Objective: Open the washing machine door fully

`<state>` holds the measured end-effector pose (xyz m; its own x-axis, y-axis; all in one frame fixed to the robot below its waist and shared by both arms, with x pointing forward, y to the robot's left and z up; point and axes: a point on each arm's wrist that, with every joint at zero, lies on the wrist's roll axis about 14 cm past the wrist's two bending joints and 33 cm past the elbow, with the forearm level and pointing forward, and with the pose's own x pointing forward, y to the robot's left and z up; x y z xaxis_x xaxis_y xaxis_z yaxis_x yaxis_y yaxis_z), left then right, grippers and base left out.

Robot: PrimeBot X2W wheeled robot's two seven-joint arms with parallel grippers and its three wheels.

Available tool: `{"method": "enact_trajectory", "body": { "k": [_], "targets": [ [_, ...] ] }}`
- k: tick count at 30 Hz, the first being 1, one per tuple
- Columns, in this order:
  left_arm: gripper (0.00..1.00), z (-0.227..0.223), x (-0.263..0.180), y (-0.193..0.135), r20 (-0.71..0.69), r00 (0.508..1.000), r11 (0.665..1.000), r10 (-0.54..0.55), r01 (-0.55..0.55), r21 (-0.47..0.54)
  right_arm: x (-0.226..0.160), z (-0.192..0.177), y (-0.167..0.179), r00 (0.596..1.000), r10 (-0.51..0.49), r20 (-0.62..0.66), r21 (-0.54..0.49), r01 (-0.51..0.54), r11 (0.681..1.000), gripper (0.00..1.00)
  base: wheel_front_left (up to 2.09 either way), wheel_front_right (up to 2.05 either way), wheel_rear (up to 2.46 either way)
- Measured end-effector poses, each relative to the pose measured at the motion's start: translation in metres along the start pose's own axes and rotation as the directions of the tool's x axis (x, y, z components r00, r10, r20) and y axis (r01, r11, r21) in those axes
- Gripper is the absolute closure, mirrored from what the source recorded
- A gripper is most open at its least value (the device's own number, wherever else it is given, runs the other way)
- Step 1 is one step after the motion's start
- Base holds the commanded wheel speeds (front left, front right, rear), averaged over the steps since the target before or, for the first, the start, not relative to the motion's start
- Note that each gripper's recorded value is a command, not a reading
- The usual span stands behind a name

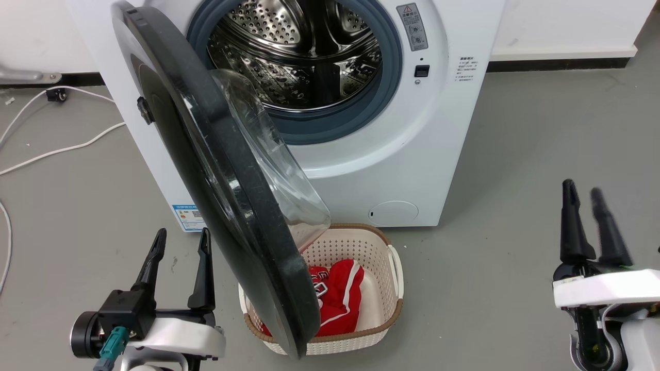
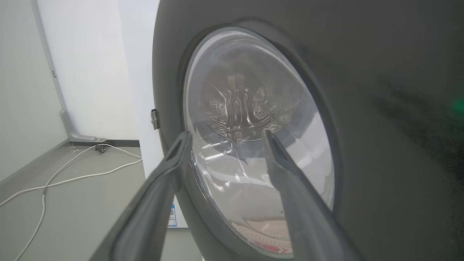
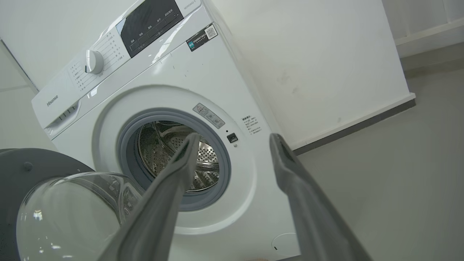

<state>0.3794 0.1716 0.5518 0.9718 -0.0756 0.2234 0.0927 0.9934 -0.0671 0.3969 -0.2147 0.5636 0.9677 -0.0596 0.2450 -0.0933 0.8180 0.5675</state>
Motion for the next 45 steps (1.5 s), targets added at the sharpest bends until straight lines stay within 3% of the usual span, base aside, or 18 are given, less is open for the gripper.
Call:
{"method": "enact_trajectory", "body": {
  "k": [2,6,10,12,15,27,28,29,30,38,45],
  "targets": [
    [0.0,0.0,0.0,0.001,-0.001,1.0,1.0,0.002,-0.002,0.0,-0.001,0.014,0.009,0.998,0.037,0.046,-0.168,-0.029,0.985,0.0,0.0,0.0,0.0],
    [0.0,0.001,-0.001,0.002,0.001,1.0,1.0,0.005,-0.005,0.003,-0.009,0.026,0.035,0.989,0.124,0.075,-0.422,-0.081,0.903,0.0,0.0,0.0,0.0],
    [0.0,0.001,-0.001,0.003,0.003,1.0,1.0,0.007,-0.007,0.006,-0.021,0.019,0.049,0.986,0.164,0.024,-0.558,-0.123,0.821,0.0,0.0,0.0,0.0],
    [0.0,0.001,-0.001,0.003,0.002,1.0,1.0,0.006,-0.006,0.012,-0.034,0.005,0.045,0.989,0.144,-0.037,-0.585,-0.138,0.799,0.0,0.0,0.0,0.0],
    [0.0,-0.002,0.001,0.001,-0.005,1.0,1.0,-0.001,0.001,0.016,-0.045,-0.019,0.024,0.992,0.073,-0.105,-0.523,-0.117,0.844,0.0,0.0,0.0,0.0],
    [0.0,-0.004,0.004,0.0,-0.009,1.0,1.0,-0.005,0.005,0.019,-0.042,-0.025,0.016,0.993,0.056,-0.108,-0.509,-0.104,0.854,0.0,0.0,0.0,0.0],
    [0.43,-0.004,0.005,0.0,-0.007,1.0,1.0,-0.006,0.006,0.02,-0.042,-0.026,0.016,0.993,0.053,-0.11,-0.509,-0.102,0.855,0.0,0.0,0.0,0.0],
    [0.94,-0.003,0.005,0.0,-0.005,1.0,1.0,-0.007,0.007,0.02,-0.043,-0.026,0.015,0.993,0.052,-0.11,-0.509,-0.101,0.855,0.0,0.0,0.0,0.0],
    [1.0,-0.002,0.005,-0.001,-0.001,1.0,1.0,-0.008,0.008,0.02,-0.043,-0.026,0.015,0.993,0.05,-0.111,-0.509,-0.1,0.855,0.0,0.0,0.0,0.0],
    [1.0,0.007,0.01,-0.002,0.028,1.0,1.0,-0.014,0.013,0.028,-0.044,-0.028,0.011,0.993,0.04,-0.114,-0.501,-0.093,0.86,0.0,0.0,0.0,0.0],
    [1.0,0.062,0.022,0.003,0.201,0.98,0.998,-0.006,-0.007,0.064,-0.042,-0.031,0.012,0.992,0.042,-0.12,-0.49,-0.097,0.866,0.0,0.0,0.0,0.0]
  ]
}}
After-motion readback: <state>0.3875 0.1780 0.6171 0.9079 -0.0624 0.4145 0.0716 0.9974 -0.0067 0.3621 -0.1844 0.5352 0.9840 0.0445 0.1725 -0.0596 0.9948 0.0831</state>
